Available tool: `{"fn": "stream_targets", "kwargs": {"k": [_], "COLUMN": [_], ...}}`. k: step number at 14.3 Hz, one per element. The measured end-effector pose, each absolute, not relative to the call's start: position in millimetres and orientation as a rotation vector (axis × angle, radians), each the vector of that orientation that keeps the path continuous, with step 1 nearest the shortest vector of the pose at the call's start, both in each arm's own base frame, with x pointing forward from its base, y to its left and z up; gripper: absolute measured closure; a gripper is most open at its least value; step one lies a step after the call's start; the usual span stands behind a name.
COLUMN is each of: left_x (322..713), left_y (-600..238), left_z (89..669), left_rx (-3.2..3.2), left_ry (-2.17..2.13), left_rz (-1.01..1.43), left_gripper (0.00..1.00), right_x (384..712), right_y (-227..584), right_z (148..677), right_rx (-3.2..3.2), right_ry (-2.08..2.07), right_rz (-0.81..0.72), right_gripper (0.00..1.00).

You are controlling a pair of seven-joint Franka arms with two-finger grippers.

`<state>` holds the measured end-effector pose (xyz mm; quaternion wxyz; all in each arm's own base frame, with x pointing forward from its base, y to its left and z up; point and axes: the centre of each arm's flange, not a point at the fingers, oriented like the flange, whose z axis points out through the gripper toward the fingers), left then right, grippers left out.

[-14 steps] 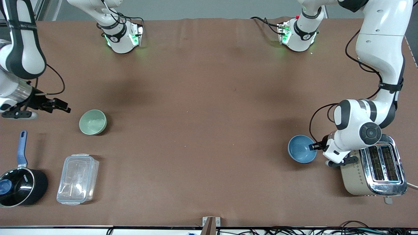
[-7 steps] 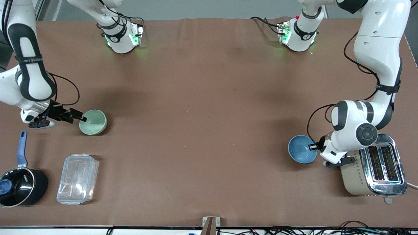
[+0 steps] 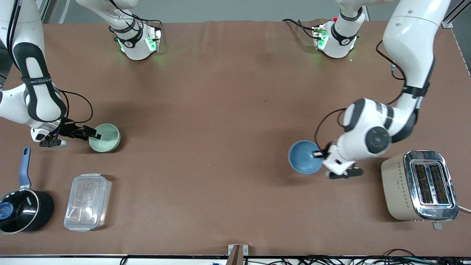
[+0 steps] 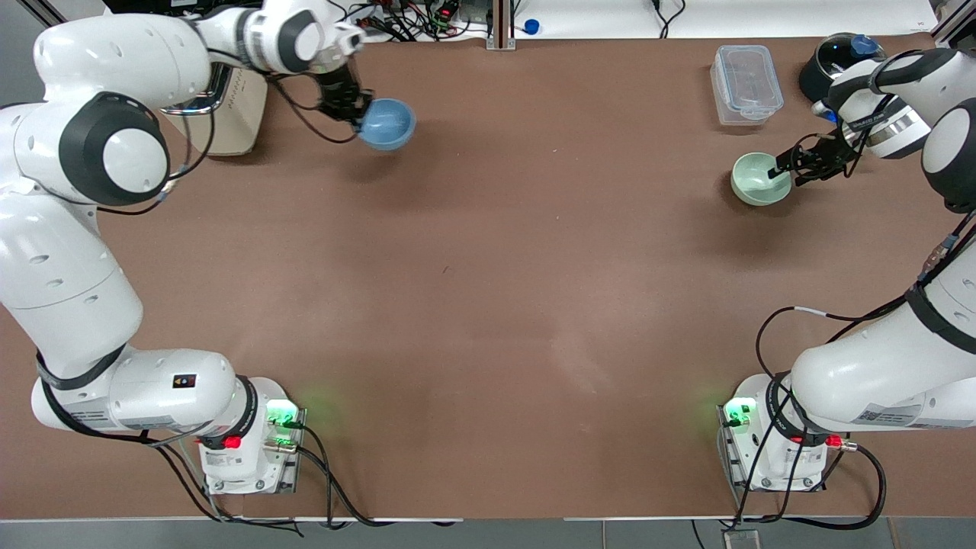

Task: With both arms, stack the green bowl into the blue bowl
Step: 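Slide the blue bowl with the left gripper toward the table middle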

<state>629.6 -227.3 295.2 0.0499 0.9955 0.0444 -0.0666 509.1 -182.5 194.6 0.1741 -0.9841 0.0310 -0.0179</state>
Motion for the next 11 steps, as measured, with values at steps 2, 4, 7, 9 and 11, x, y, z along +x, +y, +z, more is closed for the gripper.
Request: {"fn": "stream_targets", "kwargs": {"k": [2, 4, 7, 9, 11], "left_x": [601, 563, 513, 487, 474], "left_y": [-295, -366, -447, -484, -506], "left_z": [298, 297, 279, 260, 242], "left_rx": [3.04, 3.087, 3.144, 3.152, 3.13], "left_ry": [0.054, 0.026, 0.054, 0.074, 0.098], "left_rz": [-0.211, -0.192, -0.166, -0.174, -0.172], "left_gripper": [0.95, 0.95, 0.95, 0.95, 0.95], "right_x": [509, 510, 510, 514, 523], "right_y": [-182, -182, -180, -179, -178], "right_z": [191, 191, 191, 195, 213], "right_rx": [-2.787, -2.786, -2.778, -2.77, -2.766], "right_ry": [0.093, 0.093, 0.095, 0.091, 0.077], "right_rz": [-0.047, -0.048, -0.045, -0.052, -0.096], "right_gripper": [0.41, 0.63, 0.93, 0.96, 0.96]}}
